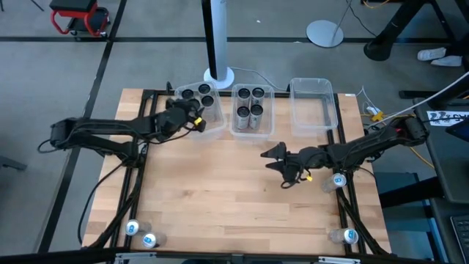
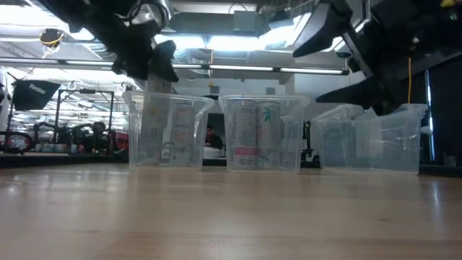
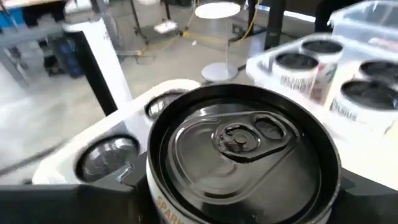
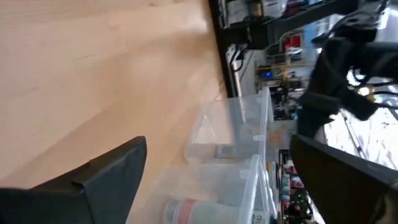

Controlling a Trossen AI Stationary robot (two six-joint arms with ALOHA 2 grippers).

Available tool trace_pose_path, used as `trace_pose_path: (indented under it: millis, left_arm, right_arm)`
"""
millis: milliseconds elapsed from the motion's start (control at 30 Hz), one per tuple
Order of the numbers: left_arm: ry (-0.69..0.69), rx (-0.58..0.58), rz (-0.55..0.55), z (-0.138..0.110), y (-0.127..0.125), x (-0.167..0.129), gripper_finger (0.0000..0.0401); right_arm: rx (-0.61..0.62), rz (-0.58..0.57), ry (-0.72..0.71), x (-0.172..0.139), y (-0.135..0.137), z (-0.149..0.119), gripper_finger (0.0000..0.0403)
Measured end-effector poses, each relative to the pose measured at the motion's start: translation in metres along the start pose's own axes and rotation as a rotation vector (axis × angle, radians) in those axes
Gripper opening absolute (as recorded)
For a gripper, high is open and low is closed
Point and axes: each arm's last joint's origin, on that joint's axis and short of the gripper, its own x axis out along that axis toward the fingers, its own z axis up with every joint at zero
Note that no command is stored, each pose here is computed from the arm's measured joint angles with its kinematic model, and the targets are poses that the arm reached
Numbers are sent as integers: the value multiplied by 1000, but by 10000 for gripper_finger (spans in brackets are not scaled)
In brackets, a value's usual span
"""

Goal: Sort soda cans
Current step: Put the white and black starfruit soda can into the left transparent bin

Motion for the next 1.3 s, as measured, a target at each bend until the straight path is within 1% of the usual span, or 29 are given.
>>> trace_pose_path:
  millis: [200,467,667,800,1100,1200,1300]
  left_arm:
    - [56,-5,70,-19,3,19,240]
    - [110,-25,74,-36,-1,37,241]
    - [124,-16,115,-39,1,46,274]
    - [126,-13,128,-39,3,47,286]
    - [114,-1,104,-37,1,48,291]
    - [102,15,75,-31,-2,44,291]
    - [63,40,49,-14,-3,34,292]
  right_arm:
    - [15,-57,-26,-4,11,-5,395]
    - [10,-43,-23,-4,17,-6,395]
    - [9,-41,-22,-4,17,-6,395]
    - [3,-33,-19,-4,18,-7,395]
    - [-17,-34,-19,-4,18,-7,395]
    - [-18,-30,-18,-4,18,-7,395]
    - [-19,-26,-16,-4,18,-7,395]
